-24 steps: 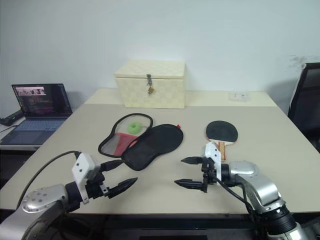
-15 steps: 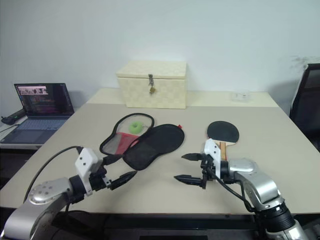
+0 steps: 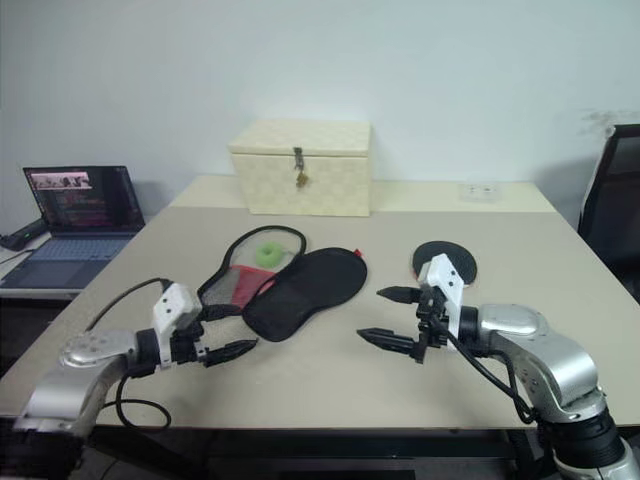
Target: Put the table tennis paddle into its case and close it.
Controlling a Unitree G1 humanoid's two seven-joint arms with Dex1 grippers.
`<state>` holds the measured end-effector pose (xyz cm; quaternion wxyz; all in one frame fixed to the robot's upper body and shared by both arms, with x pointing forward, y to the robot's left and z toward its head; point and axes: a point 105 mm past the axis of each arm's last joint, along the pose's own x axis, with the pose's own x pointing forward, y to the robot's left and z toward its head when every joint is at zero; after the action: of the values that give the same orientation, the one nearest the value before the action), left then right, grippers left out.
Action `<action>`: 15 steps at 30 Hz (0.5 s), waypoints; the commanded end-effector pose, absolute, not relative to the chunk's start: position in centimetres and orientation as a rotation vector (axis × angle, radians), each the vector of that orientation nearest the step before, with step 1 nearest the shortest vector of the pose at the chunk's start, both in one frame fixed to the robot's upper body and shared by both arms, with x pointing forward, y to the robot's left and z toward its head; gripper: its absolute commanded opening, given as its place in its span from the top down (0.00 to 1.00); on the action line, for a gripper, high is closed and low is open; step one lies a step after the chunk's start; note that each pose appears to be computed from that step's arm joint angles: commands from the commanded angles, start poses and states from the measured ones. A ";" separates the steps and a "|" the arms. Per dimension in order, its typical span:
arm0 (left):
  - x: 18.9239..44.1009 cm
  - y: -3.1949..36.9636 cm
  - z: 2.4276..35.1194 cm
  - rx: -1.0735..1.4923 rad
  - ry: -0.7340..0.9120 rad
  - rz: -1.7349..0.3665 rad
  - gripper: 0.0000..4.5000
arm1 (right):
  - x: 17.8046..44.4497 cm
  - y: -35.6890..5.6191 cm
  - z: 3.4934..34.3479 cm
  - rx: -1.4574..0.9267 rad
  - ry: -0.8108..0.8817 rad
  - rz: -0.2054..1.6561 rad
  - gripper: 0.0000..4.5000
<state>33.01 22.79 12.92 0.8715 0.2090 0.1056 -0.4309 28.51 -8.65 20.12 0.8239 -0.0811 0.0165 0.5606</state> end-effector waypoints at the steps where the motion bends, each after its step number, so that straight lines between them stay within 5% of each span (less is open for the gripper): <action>1: 33.7 23.1 13.0 0.532 0.240 -0.963 0.00 | 28.3 -8.4 21.2 -0.186 -0.027 1.171 0.01; 15: 35.4 21.9 10.7 0.622 0.319 -1.096 0.00 | 28.7 -8.7 21.3 -0.185 -0.045 1.135 0.01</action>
<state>35.22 21.77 10.20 0.8004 0.2777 0.1544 -0.5083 28.88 -8.66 20.05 0.8380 -0.0758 0.0071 0.5404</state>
